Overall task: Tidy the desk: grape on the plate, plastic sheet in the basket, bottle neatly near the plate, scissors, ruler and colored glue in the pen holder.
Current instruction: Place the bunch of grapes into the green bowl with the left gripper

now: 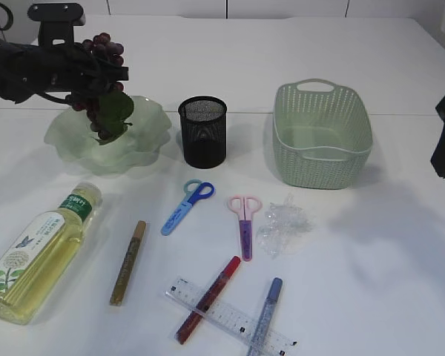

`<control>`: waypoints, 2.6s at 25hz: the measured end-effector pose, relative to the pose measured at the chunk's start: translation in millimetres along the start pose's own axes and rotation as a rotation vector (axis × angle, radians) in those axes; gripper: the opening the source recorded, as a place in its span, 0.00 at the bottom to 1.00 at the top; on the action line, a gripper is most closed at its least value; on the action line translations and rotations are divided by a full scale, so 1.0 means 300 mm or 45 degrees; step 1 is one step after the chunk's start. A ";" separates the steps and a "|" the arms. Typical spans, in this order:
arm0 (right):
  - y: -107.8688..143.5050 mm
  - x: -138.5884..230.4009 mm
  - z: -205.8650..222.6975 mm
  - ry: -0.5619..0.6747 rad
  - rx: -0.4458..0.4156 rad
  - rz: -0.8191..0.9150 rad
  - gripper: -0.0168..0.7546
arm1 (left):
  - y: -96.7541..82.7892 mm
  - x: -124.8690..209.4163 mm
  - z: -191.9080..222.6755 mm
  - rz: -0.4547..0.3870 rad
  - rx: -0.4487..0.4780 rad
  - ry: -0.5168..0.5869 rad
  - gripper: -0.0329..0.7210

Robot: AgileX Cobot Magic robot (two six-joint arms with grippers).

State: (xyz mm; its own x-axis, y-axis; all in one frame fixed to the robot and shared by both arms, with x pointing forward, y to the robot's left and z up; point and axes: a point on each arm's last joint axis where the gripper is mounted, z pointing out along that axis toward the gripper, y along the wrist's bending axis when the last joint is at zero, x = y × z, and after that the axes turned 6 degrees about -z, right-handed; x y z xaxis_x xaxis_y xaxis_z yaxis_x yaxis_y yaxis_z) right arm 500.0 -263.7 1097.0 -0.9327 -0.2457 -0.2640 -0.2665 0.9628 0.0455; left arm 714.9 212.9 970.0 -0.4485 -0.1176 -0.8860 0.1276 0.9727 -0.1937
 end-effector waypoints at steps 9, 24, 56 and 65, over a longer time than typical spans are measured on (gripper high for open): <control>0.000 0.000 0.000 0.000 0.000 0.000 0.66 | 0.033 0.037 0.033 -0.040 -0.007 -0.002 0.38; 0.000 -0.002 0.000 -0.008 0.001 0.000 0.66 | 0.041 0.055 0.049 -0.065 -0.003 -0.007 0.47; 0.000 -0.006 0.000 -0.024 -0.001 0.004 0.66 | -0.007 0.016 -0.105 -0.250 -0.220 0.417 0.42; 0.000 -0.007 0.000 -0.030 0.000 0.016 0.66 | -0.098 0.035 -0.201 -0.207 -0.136 0.738 0.37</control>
State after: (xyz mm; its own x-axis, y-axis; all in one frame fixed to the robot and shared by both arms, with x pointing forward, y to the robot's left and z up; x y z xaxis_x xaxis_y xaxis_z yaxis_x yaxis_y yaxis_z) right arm 502.0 -263.2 1097.6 -0.9301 -0.2305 -0.2861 -0.2544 0.9659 0.0488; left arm 653.1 195.1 991.7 -0.8672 -0.1675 -0.4690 -0.0590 0.9697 -0.2372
